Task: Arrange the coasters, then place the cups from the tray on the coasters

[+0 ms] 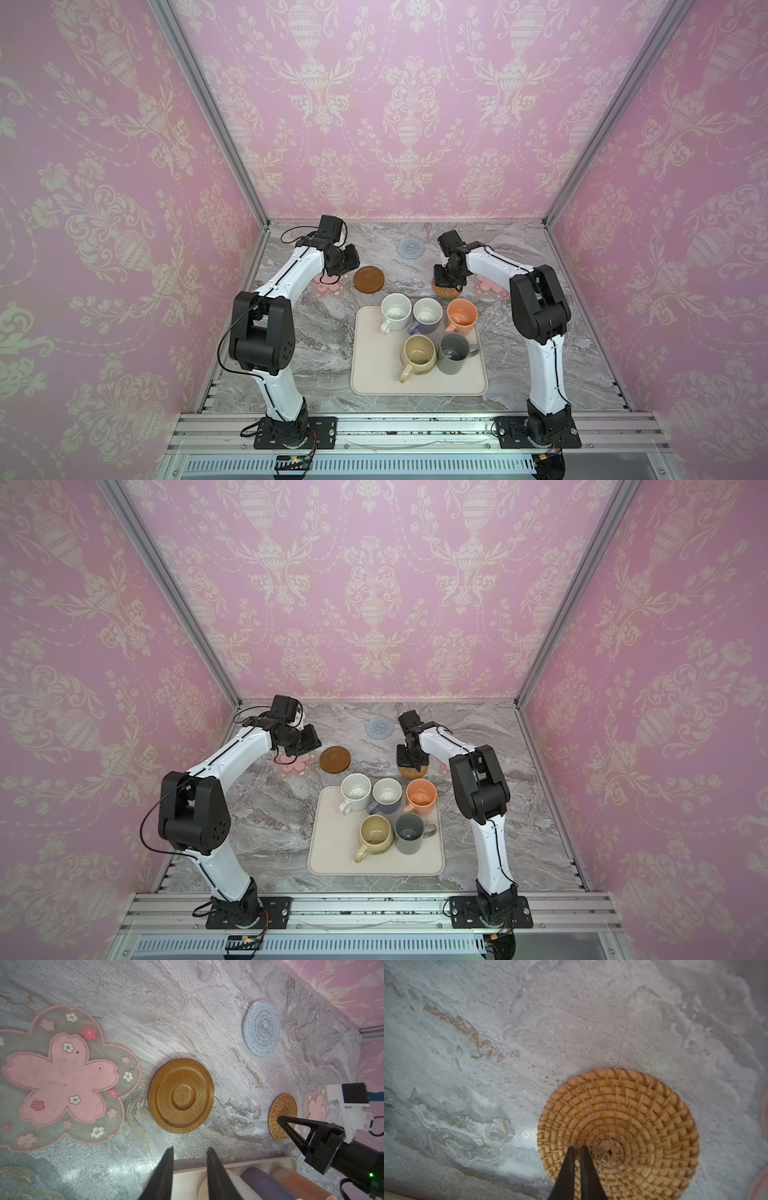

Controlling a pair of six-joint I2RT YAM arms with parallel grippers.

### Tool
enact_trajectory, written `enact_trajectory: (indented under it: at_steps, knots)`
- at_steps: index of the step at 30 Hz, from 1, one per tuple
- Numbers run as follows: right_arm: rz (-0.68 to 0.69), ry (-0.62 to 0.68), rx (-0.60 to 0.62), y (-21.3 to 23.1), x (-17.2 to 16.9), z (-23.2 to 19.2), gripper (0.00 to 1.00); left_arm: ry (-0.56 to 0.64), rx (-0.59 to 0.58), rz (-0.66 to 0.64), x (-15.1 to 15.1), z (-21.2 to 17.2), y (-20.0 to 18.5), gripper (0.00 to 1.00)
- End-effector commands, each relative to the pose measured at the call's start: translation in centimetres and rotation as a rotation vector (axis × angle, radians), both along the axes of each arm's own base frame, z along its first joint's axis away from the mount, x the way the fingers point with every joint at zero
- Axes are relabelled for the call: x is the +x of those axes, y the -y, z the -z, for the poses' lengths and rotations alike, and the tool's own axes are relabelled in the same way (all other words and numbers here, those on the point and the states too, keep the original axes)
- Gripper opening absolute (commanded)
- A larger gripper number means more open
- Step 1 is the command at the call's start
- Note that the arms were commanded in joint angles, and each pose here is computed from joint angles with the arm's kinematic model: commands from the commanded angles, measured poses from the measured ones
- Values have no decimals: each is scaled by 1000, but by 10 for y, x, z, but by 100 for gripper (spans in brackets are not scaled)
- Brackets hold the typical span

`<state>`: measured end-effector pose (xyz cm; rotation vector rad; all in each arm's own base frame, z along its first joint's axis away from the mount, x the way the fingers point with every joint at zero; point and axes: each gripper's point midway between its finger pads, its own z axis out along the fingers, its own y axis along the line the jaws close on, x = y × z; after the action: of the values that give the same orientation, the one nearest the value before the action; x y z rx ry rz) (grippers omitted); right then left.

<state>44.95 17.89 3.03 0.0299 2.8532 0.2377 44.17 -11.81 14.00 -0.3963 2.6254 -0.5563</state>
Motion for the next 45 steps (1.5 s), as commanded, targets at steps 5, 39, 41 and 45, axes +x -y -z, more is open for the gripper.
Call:
enact_trajectory:
  at_steps: [5, 39, 41, 45]
  knots:
    - [36, -33, -48, 22, -5, 8, 10, 27, -14, 18, -3, -15, 0, 31]
    - [-24, 206, 133, 3, 12, -95, 35, 39, -27, 140, 30, -23, 66, 30]
    - [-31, 223, 130, 5, 10, -103, 37, 39, -28, 163, 35, -23, 76, 30]
    - [-42, 243, 135, 10, 0, -115, 39, 34, -28, 198, 49, -16, 95, 29]
